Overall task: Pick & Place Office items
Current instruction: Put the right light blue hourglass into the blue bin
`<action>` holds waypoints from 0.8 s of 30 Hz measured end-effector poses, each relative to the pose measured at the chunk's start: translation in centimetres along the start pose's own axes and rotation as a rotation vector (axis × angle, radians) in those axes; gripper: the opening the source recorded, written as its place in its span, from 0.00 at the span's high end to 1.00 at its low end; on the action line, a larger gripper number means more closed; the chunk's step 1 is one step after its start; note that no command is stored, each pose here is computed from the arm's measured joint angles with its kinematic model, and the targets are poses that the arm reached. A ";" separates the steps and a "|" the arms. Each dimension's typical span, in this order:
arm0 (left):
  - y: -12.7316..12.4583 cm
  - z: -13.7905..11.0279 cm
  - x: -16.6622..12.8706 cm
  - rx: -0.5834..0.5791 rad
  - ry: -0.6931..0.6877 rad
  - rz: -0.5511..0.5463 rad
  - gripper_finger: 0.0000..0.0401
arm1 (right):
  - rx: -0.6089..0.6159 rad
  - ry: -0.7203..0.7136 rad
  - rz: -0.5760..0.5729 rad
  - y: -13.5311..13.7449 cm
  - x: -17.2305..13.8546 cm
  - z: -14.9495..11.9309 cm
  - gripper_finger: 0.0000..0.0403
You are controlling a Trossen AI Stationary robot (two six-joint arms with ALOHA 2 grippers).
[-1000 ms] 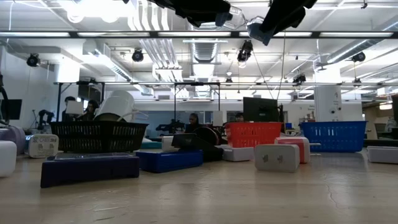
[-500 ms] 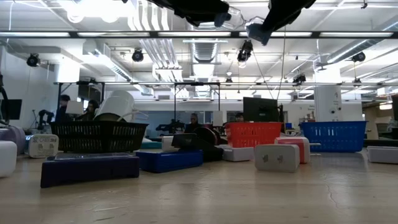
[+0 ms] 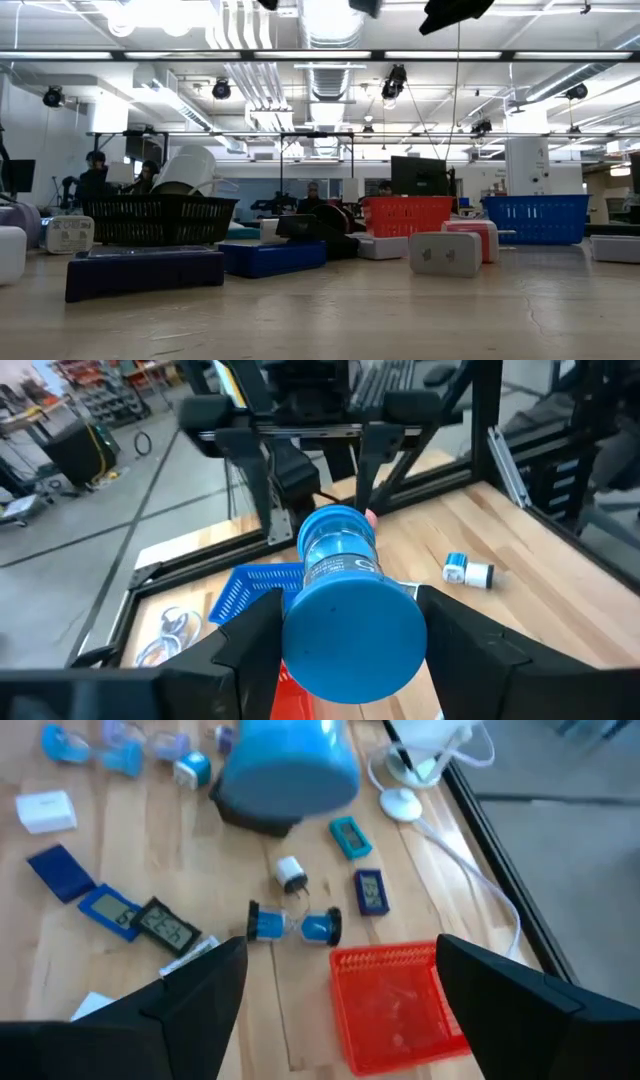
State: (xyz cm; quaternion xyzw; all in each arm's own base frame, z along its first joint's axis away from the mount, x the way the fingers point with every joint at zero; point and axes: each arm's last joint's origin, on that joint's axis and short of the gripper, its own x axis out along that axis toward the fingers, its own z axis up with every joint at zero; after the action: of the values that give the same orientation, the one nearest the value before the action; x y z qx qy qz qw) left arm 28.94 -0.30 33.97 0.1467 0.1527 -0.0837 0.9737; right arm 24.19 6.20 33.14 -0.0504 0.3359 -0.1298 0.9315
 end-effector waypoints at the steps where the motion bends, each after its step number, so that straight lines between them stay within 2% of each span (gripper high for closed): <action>1: -0.1 -0.2 -0.7 -0.008 -0.014 0.005 0.50 | -0.005 -0.011 0.002 0.0 0.0 -0.2 0.21; 6: -1.0 -1.8 -3.8 -0.069 -0.108 0.032 0.50 | -0.054 -0.133 -0.035 0.2 0.6 -1.0 0.24; 11: -1.9 -3.9 -5.3 -0.182 -0.212 0.049 0.50 | -0.108 -0.404 -0.043 0.9 1.9 -1.6 0.26; 16: -2.6 -6.2 -5.0 -0.262 -0.281 0.051 0.50 | -0.149 -0.630 -0.089 1.3 3.1 -2.9 0.26; 21: -2.7 -6.5 -4.7 -0.284 -0.348 0.041 0.50 | -0.209 -0.725 -0.134 1.5 4.2 -4.6 0.24; 24: -2.6 -6.4 -4.3 -0.287 -0.349 0.039 0.50 | -0.248 -0.764 -0.167 1.7 4.6 -4.7 0.23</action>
State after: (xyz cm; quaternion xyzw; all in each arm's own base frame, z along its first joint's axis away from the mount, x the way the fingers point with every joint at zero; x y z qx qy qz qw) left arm 22.57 -0.26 28.80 -0.0069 -0.0107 -0.0664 0.9977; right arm 24.95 6.53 26.36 -0.2340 -0.0262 -0.1357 0.9624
